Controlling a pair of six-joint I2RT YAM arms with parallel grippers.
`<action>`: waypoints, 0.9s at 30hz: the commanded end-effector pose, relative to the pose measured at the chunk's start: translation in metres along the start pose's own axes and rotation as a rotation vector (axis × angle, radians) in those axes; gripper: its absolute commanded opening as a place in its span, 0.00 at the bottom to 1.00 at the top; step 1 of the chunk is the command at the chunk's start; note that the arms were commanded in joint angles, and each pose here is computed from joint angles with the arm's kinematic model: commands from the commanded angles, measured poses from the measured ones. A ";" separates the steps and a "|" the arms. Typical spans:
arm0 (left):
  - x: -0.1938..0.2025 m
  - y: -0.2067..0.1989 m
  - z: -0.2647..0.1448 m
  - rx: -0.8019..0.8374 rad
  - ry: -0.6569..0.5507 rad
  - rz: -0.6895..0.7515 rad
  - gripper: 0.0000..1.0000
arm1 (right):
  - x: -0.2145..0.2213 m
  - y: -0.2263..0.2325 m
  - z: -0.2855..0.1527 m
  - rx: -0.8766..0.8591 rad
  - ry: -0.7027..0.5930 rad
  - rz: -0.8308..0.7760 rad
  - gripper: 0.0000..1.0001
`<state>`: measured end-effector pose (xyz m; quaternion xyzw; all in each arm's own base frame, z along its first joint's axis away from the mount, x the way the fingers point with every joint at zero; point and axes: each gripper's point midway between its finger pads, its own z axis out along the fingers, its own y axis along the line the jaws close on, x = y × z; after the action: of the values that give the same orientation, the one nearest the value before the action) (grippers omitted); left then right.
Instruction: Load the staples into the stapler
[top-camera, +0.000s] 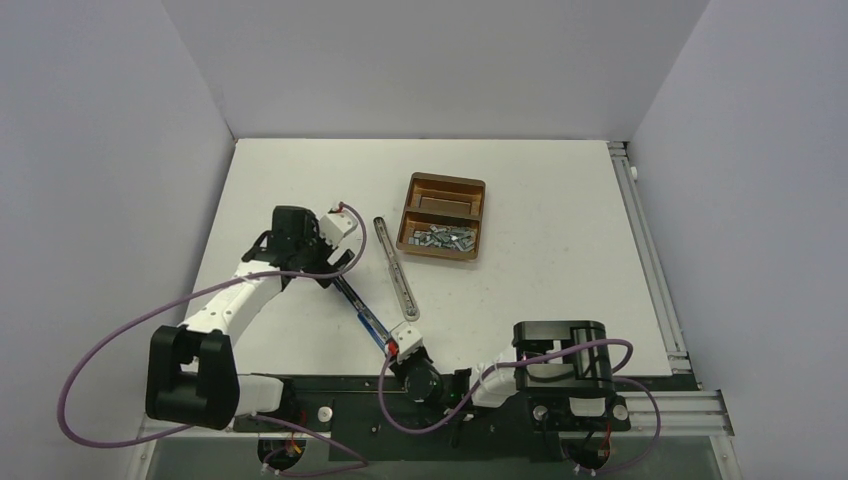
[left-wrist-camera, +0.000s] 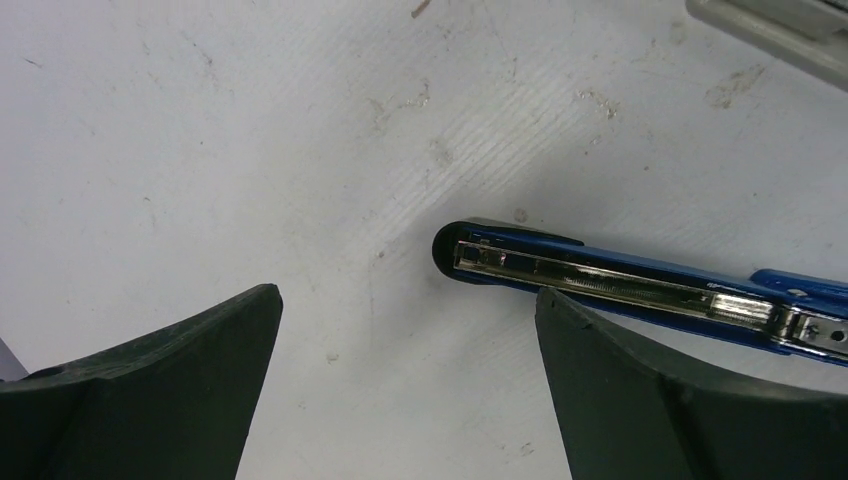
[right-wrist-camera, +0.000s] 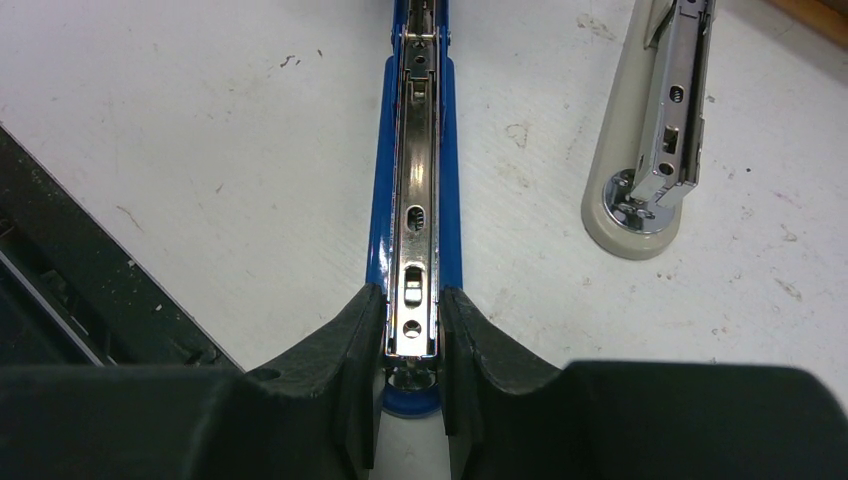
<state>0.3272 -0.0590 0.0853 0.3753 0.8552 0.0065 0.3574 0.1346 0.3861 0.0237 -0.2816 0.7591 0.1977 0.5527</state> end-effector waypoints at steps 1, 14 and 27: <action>-0.074 0.026 -0.035 -0.056 -0.197 -0.085 0.96 | 0.013 -0.012 0.007 0.083 0.037 -0.037 0.09; -0.107 0.056 -0.112 -0.177 -0.259 -0.232 0.96 | -0.018 -0.012 0.076 0.285 0.031 0.053 0.09; -0.102 0.055 -0.132 -0.210 -0.251 -0.245 0.96 | -0.060 -0.011 0.106 0.349 0.008 0.161 0.10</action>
<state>0.3288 -0.0559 0.2452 0.2418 0.8418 -0.0040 0.4826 0.2203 0.4495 0.0328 -0.1588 0.8046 0.1116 0.5613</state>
